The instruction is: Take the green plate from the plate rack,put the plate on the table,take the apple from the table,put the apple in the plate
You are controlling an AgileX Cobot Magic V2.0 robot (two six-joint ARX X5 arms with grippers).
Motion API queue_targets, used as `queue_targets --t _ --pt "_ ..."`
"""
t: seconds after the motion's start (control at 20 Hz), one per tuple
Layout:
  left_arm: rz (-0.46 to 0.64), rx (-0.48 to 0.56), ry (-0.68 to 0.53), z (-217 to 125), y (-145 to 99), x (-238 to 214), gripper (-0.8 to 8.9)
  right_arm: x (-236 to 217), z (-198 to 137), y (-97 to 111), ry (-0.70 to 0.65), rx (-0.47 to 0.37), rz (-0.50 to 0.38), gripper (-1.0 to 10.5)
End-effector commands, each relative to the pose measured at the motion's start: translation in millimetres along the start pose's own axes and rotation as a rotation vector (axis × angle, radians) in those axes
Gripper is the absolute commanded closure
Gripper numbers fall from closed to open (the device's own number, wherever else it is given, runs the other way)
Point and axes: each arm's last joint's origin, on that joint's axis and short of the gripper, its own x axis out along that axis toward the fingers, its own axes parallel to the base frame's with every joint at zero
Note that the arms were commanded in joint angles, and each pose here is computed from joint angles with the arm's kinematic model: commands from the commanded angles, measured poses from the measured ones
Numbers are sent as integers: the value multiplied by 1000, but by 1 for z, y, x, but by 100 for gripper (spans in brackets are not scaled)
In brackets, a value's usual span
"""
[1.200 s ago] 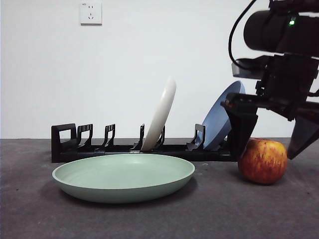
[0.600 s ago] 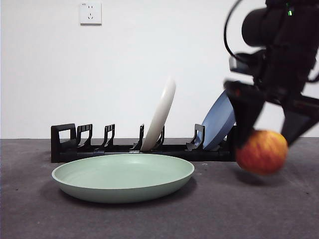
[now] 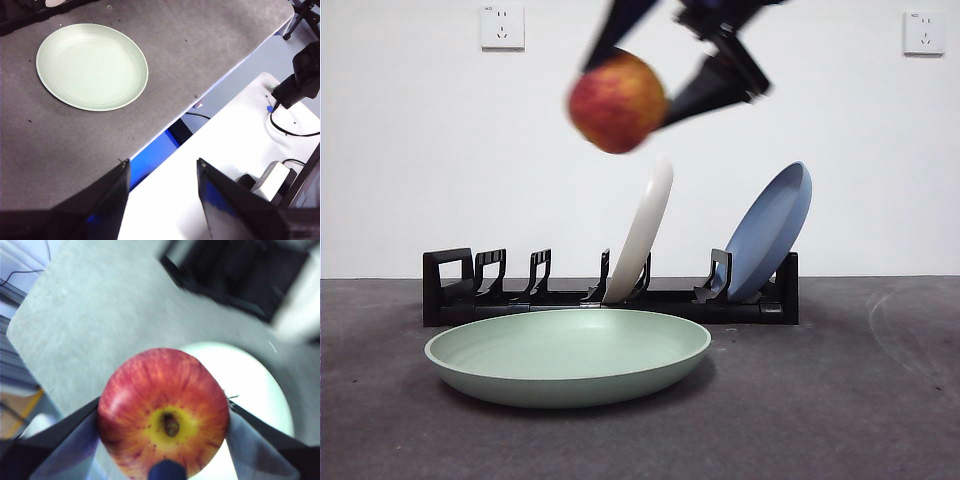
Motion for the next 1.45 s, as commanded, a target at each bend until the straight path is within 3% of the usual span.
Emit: queue_targets --t 0.05,0.2,0.3,0.6,1.05,1.1,1.35,1.45 --pt "-2 -6 -7 -1 0 0 593 17 -4 25 -30 -51 -93 958" --pt "9 -6 -10 -1 1 0 593 36 -14 46 -39 -116 -242 959" --pt "21 -6 -9 -1 1 0 593 50 -21 51 -15 -138 -287 958" --pt "21 -6 -7 -1 1 0 593 94 -39 31 125 -128 -369 958" --pt "21 -7 -5 -1 1 0 593 135 -69 10 325 -125 -424 938" --pt "21 -7 -5 -1 1 0 593 135 -69 10 330 -129 -422 902" --pt "21 -7 -5 -1 1 0 593 134 -70 9 340 -128 -424 435" --pt "21 -7 -5 -1 1 0 593 134 -70 10 340 -129 -423 365"
